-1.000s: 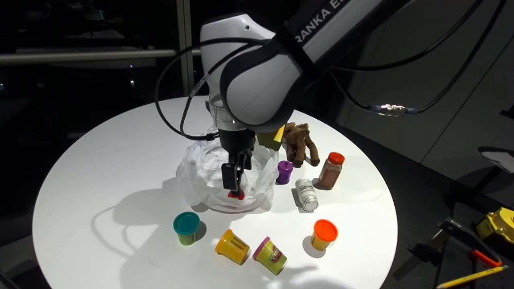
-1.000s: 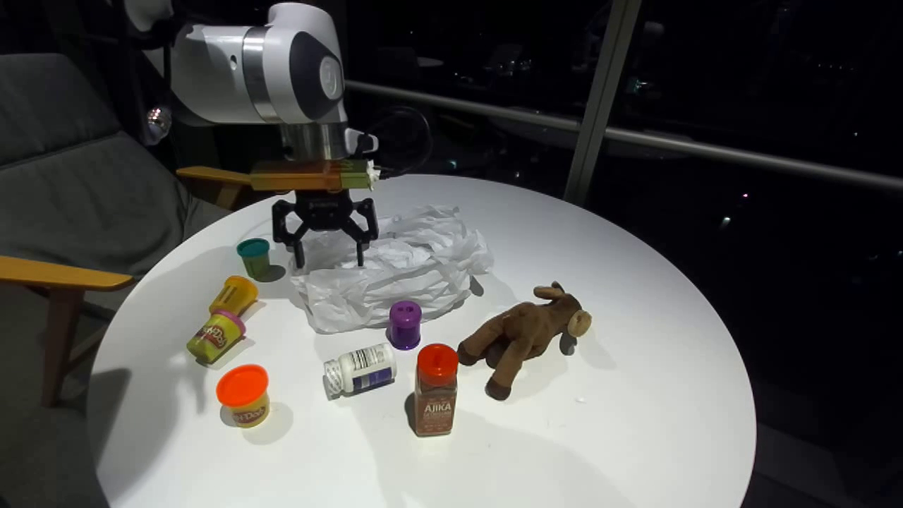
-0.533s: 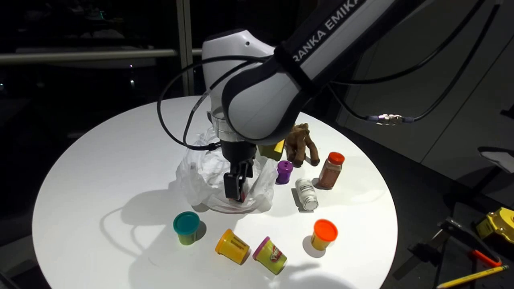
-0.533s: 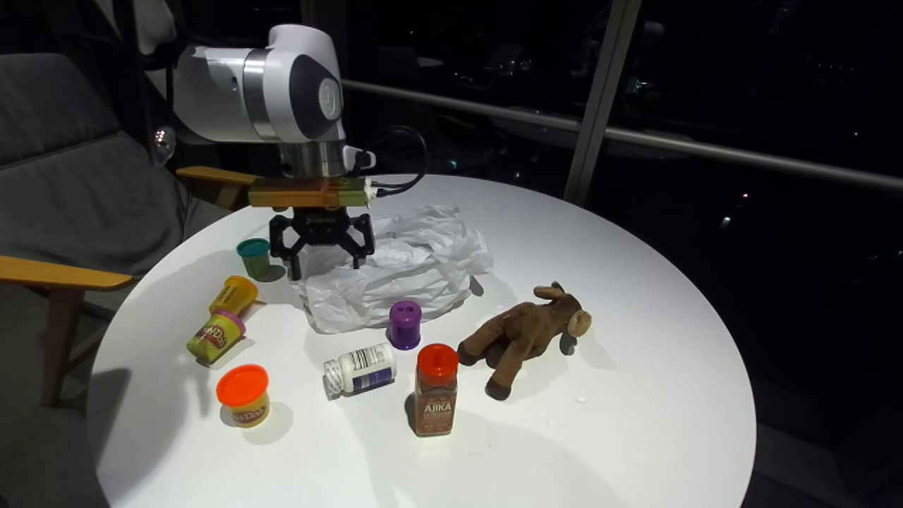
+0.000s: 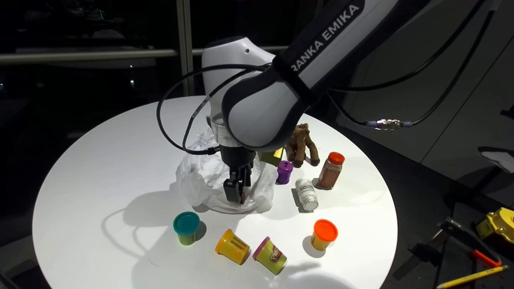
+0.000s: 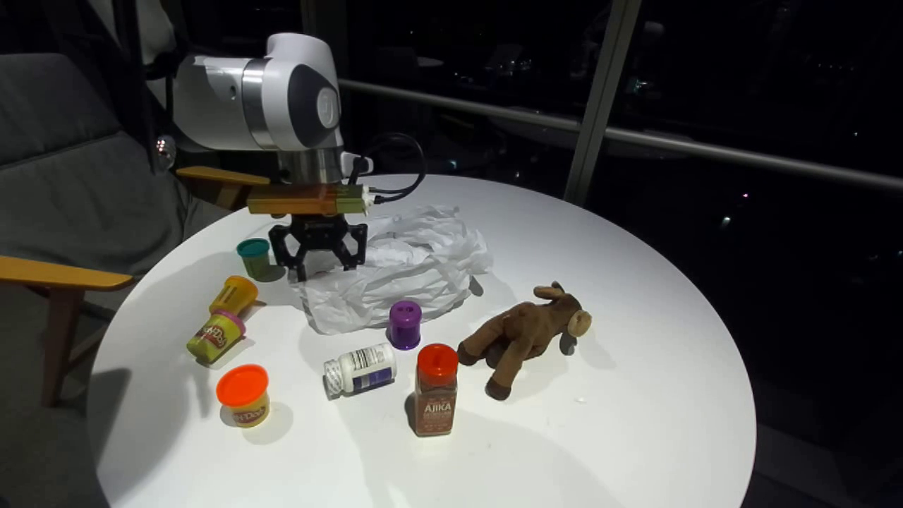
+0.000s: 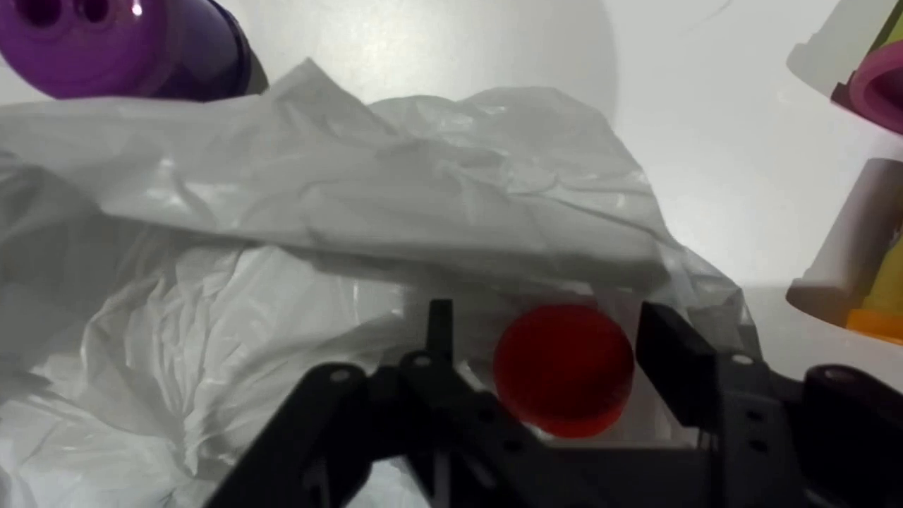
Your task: Remove the contents from the plastic.
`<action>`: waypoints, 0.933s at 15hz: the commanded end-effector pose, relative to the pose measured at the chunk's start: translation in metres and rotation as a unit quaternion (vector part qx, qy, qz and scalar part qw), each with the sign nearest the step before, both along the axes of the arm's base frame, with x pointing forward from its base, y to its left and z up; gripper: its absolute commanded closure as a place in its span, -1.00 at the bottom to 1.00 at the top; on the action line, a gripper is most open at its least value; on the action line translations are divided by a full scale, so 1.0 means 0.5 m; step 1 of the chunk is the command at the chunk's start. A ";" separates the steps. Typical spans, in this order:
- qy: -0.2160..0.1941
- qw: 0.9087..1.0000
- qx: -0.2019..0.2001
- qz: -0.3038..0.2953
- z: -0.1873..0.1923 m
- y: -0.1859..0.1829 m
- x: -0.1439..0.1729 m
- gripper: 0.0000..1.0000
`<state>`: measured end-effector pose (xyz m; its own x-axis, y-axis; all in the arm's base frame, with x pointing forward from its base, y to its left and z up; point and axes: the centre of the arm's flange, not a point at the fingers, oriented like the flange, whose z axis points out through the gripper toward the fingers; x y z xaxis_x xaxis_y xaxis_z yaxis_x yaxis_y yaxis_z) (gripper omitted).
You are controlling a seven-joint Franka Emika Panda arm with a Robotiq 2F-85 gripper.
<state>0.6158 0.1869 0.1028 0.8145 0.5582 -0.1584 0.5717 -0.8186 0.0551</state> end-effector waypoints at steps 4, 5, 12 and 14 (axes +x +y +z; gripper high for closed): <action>-0.019 1.000 0.017 0.008 0.007 0.008 0.010 0.51; -0.019 1.000 0.017 0.008 0.006 0.008 0.009 0.47; -0.059 0.997 -0.006 -0.042 0.099 -0.011 0.031 0.48; -0.075 0.994 -0.019 -0.075 0.148 -0.021 0.038 0.47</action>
<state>0.6352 0.1791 0.1327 0.8629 0.4991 -0.0791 0.5050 -0.8570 0.1028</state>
